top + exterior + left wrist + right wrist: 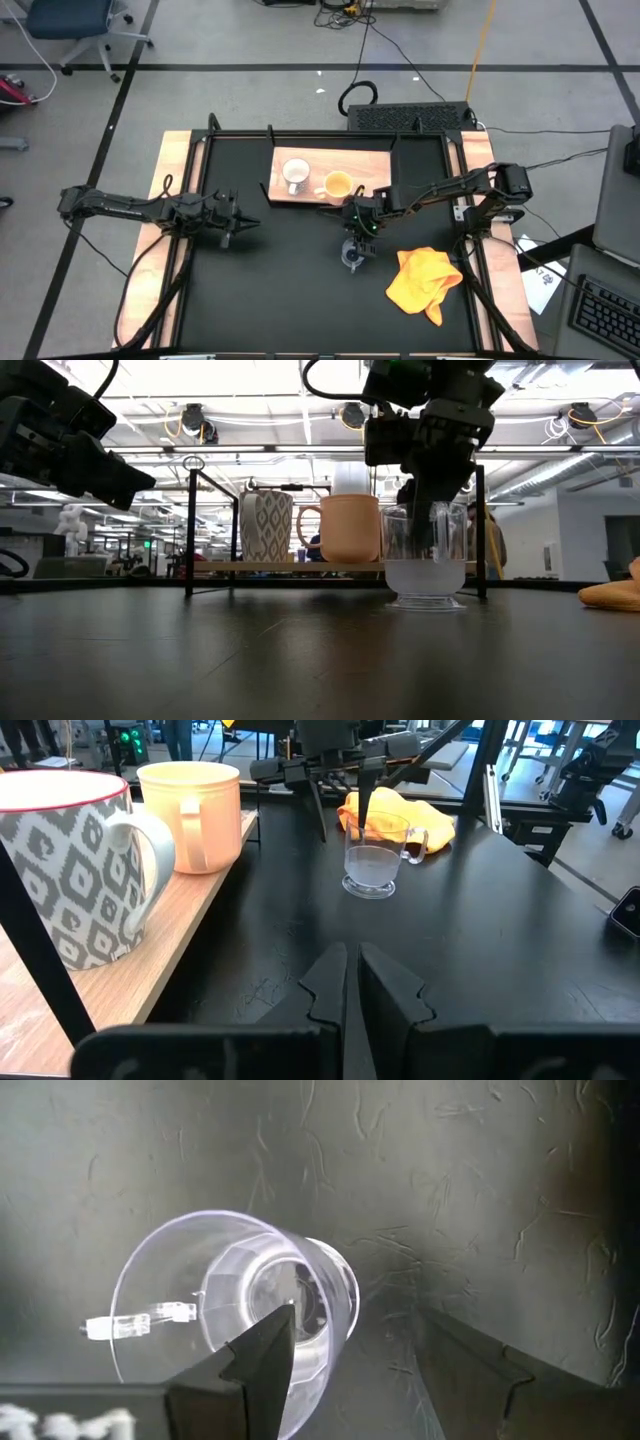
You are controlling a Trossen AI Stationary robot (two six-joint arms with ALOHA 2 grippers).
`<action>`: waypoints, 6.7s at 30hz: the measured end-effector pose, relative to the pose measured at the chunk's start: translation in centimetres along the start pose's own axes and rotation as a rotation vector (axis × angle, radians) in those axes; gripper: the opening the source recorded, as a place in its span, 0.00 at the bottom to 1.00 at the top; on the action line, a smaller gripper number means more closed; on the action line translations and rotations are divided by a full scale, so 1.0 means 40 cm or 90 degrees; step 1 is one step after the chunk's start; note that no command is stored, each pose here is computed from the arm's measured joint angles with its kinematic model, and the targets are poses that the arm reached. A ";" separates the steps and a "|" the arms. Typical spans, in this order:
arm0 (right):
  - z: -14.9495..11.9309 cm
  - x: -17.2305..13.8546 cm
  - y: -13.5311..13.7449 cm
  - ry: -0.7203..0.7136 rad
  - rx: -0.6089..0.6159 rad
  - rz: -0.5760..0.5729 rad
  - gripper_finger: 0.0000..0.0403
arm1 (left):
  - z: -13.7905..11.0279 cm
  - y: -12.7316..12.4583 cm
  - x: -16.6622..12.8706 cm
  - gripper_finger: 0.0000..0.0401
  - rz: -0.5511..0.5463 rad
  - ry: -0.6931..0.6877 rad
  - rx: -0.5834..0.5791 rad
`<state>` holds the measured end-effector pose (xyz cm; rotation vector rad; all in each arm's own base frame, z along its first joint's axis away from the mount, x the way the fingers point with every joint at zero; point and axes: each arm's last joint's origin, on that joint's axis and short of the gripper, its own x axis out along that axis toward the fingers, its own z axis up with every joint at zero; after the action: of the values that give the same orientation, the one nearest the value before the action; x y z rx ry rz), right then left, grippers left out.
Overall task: Stack small to large cups/mugs on shelf
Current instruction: Put the transparent mug on the shelf
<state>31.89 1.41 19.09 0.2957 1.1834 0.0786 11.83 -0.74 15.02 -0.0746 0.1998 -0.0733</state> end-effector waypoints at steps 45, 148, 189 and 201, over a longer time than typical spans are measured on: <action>-0.006 -0.017 0.000 0.002 0.000 -0.017 0.00 | 0.000 0.000 0.000 0.08 0.000 0.000 -0.001; 0.057 -0.316 -0.254 -0.022 0.038 -0.177 0.00 | -0.008 0.001 0.000 0.08 0.001 0.019 0.000; 0.011 -0.240 -0.310 -0.014 0.027 -0.186 0.00 | -0.005 0.000 0.000 0.08 0.001 0.014 0.008; 0.007 -0.236 -0.311 -0.012 0.036 -0.185 0.00 | -0.006 0.001 0.000 0.08 0.001 0.014 0.008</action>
<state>27.40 -12.59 24.36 0.1713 1.2009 -0.2115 11.79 -0.74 14.80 -0.0616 0.2217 -0.0734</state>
